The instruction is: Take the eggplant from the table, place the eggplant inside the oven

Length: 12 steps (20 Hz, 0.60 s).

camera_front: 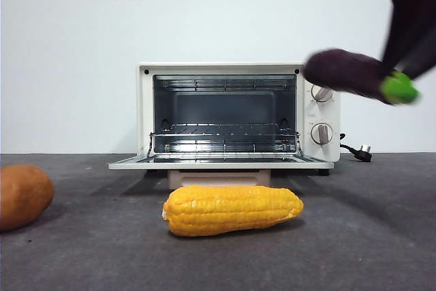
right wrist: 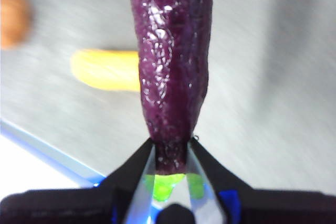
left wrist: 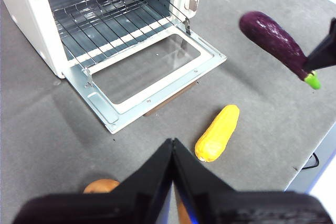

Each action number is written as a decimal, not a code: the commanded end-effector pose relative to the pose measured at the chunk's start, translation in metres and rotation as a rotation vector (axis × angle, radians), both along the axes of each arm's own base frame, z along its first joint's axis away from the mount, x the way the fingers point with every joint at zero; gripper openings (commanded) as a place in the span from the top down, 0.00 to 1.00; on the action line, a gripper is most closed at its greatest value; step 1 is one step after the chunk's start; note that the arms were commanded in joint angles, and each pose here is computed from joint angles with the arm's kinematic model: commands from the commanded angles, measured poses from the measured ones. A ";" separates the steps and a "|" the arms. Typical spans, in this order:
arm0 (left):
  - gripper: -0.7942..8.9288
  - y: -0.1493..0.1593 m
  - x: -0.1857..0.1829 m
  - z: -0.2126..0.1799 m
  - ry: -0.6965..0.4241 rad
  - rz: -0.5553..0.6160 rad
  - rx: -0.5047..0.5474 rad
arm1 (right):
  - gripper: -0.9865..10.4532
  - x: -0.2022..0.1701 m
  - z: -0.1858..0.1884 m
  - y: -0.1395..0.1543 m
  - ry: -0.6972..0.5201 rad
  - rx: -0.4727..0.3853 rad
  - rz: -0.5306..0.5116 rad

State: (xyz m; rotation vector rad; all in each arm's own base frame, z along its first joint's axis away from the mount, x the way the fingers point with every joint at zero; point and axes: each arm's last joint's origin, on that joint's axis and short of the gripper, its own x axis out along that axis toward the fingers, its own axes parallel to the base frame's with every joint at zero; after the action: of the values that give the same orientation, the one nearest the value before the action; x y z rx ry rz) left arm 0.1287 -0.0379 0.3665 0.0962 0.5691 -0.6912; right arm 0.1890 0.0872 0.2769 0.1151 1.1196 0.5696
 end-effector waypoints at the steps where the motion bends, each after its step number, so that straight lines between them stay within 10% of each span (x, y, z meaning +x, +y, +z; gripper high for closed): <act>1: 0.92 0.000 0.000 -0.002 0.007 0.000 -0.014 | 0.92 0.015 0.003 0.008 0.003 0.077 0.015; 12: 0.92 0.000 -0.001 -0.003 0.022 -0.002 -0.016 | 0.92 0.127 -0.012 0.059 0.155 0.264 -0.007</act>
State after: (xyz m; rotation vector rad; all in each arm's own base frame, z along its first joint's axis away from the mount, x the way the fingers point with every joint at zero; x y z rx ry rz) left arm 0.1280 -0.0381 0.3661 0.0845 0.5768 -0.6990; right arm 0.3139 0.1449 0.2662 0.3680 1.1756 0.7193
